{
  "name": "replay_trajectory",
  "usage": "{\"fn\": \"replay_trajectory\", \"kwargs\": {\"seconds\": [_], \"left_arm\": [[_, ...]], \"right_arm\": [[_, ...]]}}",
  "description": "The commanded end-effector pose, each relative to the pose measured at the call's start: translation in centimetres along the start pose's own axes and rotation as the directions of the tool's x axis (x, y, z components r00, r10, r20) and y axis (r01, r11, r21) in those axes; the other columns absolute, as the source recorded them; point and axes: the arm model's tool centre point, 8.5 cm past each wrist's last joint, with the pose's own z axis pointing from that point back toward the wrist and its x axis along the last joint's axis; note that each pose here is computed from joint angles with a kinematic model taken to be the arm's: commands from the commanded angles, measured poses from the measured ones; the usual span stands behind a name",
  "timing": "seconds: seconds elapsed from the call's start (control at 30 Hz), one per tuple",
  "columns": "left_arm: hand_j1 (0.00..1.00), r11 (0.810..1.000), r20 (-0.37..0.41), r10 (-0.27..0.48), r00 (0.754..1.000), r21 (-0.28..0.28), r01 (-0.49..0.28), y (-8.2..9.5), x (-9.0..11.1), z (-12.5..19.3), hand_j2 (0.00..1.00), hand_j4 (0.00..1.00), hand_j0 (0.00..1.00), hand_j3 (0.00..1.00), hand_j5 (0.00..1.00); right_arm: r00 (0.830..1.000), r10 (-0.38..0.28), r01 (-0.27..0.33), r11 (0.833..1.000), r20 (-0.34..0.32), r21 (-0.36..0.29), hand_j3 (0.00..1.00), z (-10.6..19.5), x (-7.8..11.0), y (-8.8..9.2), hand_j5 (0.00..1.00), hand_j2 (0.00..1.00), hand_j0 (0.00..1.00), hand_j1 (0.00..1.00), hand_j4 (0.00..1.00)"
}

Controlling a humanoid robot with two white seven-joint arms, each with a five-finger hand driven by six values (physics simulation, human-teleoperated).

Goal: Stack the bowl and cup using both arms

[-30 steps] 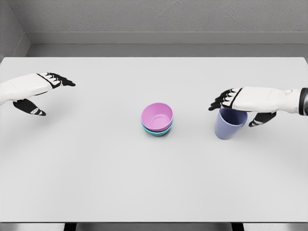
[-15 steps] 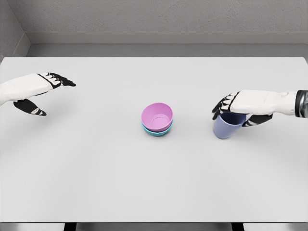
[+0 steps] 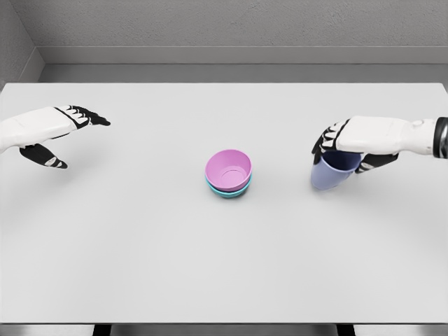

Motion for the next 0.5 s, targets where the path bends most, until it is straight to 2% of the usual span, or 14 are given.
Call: {"fn": "replay_trajectory", "kwargs": {"seconds": [0.0,0.33,0.47], "left_arm": [[1.00,1.000,-0.002,0.005,1.000,0.004,-0.005,0.1,-0.1,0.1,1.00,1.00,1.00,1.00,1.00],[1.00,1.000,-0.002,0.004,1.000,0.004,-0.004,0.1,-0.1,0.1,1.00,1.00,1.00,1.00,1.00],[1.00,1.000,-0.003,0.005,1.000,0.004,-0.005,0.1,-0.1,0.1,1.00,1.00,1.00,1.00,1.00]], "right_arm": [[1.000,-0.005,0.005,1.000,0.001,-0.011,0.62,0.0,0.0,-0.3,0.62,0.62,0.62,0.62,0.62],[0.999,0.032,-0.033,0.998,-0.011,-0.051,0.61,0.2,-0.4,-2.8,0.61,0.61,0.61,0.61,0.61],[0.998,0.061,-0.060,0.994,0.010,-0.087,0.61,-0.6,0.2,-4.5,0.61,0.61,0.61,0.61,0.61]]}}
